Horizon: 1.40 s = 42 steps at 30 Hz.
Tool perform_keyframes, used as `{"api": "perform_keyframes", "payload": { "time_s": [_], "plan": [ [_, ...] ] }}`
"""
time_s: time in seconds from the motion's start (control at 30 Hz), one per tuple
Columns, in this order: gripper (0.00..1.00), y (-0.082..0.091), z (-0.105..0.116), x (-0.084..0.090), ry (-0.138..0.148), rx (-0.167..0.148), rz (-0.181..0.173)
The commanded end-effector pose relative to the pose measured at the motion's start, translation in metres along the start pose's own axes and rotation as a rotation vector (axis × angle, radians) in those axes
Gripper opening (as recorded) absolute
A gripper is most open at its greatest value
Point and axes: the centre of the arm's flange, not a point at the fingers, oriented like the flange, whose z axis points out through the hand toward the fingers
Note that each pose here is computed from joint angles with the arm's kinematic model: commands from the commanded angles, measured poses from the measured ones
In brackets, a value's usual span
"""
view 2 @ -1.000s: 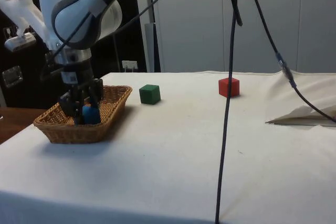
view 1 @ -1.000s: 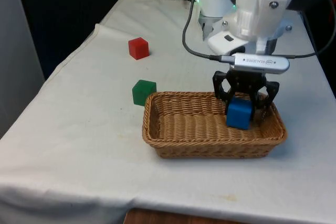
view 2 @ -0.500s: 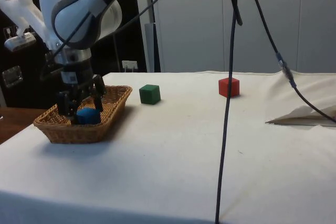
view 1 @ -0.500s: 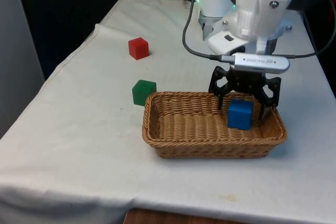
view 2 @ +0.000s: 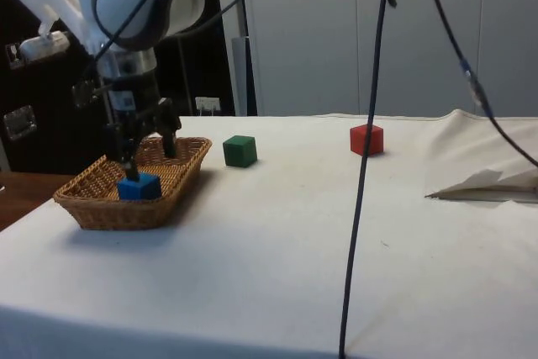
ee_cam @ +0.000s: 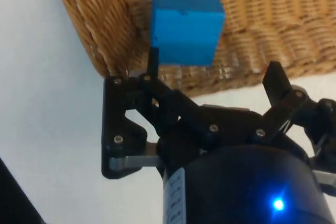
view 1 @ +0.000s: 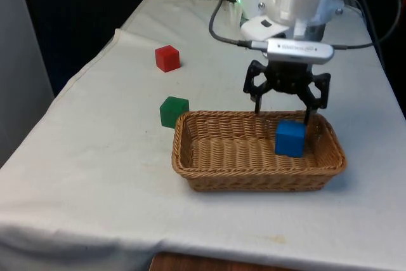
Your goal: Pick up exactly two blocks and place them into the basket.
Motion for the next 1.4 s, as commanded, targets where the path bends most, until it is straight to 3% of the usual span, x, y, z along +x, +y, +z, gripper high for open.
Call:
{"api": "perform_keyframes", "payload": {
  "time_s": [0.0, 0.27, 0.7, 0.83, 0.87, 0.9, 1.07, 1.1, 1.17, 1.37],
  "plan": [
    [1.00, 0.002, -0.003, -0.003, -0.002, 0.000, 0.001],
    [1.00, 0.023, -0.032, -0.019, 0.005, -0.001, -0.005],
    [1.00, 0.051, -0.052, -0.022, 0.017, 0.007, -0.043],
    [1.00, 0.064, -0.054, -0.020, 0.019, 0.014, -0.049],
    [1.00, 0.062, -0.053, -0.019, 0.019, 0.001, -0.046],
    [1.00, 0.066, -0.054, -0.019, 0.020, 0.015, -0.051],
    [1.00, 0.078, -0.051, -0.019, 0.022, 0.022, -0.073],
    [1.00, 0.076, -0.051, -0.018, 0.015, 0.010, -0.068],
    [1.00, 0.083, -0.049, -0.019, 0.022, 0.025, -0.081],
    [1.00, 0.105, -0.041, -0.024, 0.012, 0.015, -0.101]
  ]
}}
